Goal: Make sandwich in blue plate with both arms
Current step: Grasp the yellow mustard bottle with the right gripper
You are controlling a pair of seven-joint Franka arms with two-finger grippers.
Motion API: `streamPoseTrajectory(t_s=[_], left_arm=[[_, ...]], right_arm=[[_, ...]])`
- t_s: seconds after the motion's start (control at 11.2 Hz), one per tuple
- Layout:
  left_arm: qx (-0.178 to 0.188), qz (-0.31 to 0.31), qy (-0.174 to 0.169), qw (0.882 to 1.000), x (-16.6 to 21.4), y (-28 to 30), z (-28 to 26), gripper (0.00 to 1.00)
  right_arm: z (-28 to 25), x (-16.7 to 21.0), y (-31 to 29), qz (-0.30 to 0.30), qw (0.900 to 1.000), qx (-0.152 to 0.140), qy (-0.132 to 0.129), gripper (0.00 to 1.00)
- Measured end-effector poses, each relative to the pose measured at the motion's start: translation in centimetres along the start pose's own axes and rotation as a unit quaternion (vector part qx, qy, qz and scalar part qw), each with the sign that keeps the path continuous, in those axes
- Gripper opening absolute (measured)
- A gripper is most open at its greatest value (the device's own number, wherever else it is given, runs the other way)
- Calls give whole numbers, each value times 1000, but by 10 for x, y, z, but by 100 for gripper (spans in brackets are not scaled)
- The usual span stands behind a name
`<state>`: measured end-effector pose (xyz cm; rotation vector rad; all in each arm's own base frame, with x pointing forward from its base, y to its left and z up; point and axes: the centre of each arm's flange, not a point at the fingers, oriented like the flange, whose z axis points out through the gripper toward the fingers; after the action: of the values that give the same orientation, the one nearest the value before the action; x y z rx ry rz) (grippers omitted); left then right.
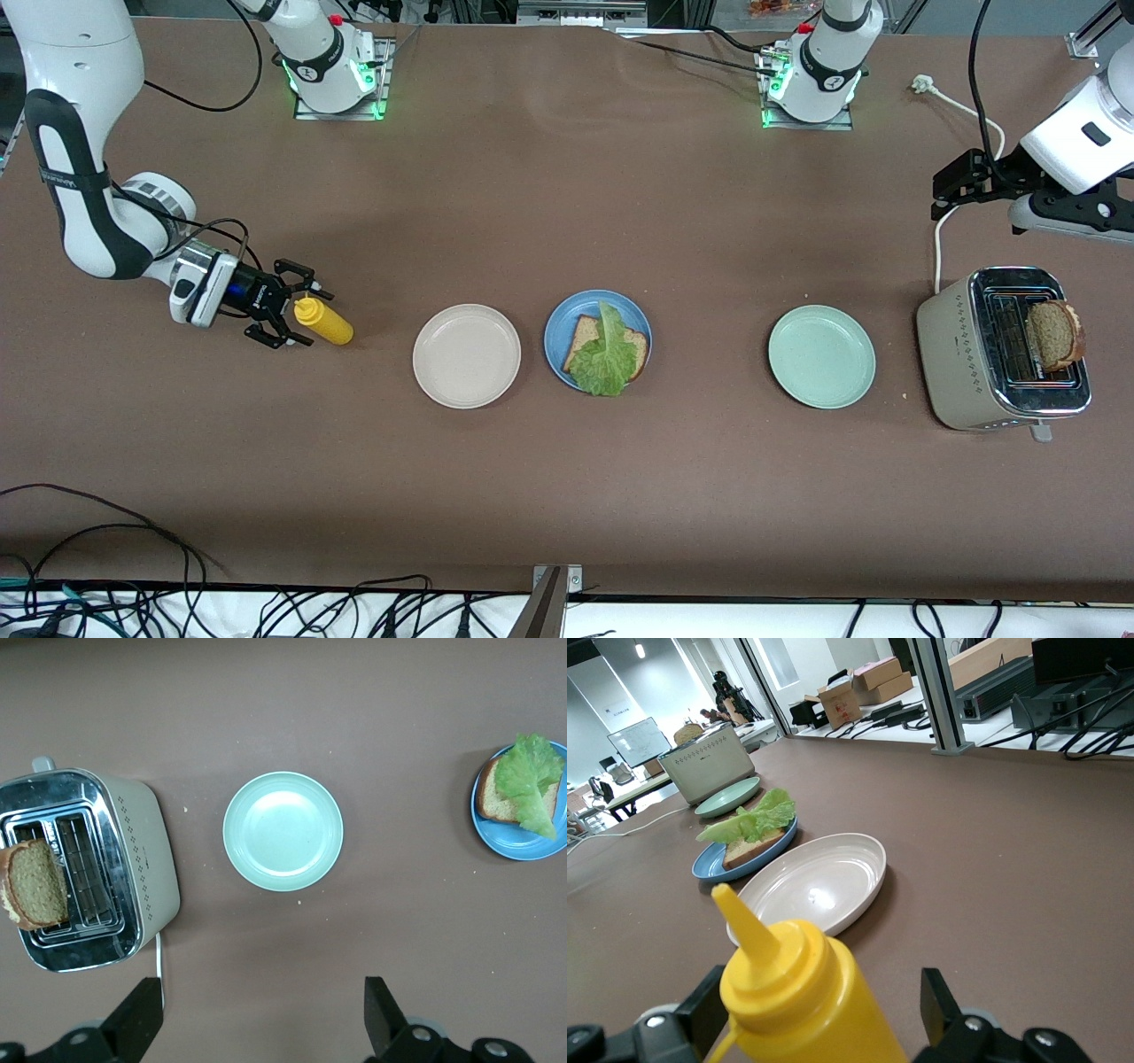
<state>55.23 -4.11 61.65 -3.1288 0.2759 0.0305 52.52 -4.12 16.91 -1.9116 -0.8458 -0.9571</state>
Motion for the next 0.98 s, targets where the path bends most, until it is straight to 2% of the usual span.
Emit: streamPoseTrajectory(t_s=[0.18,0.27,0.44,0.53,0.71,0.8,0.98], left_arm=[[0,1,3,1000,5,0,-1,100],[-1,0,2,1000,7,-2,0,100],[-1,-3,-1,1000,9,-5,4,100],[-2,-4,-3,1000,10,-6,6,100],[-2,-4,-1,1000,12,-6,5,100],[-2,-4,2,1000,13,-7,3,100],[-2,-4,2,1000,15,-7,3,100]], right_arm=[[1,-3,0,2,1000,0,-1,87],[1,-3,1,1,1000,0,-1,79],[1,0,2,-2,1000,-1,-1,52],[0,1,4,-4,1000,-3,-2,43],[-1,7,9,-11,1000,-10,-5,39],[-6,16,17,-30,999,-17,-27,39],[-21,57,37,-35,992,-18,-120,37]])
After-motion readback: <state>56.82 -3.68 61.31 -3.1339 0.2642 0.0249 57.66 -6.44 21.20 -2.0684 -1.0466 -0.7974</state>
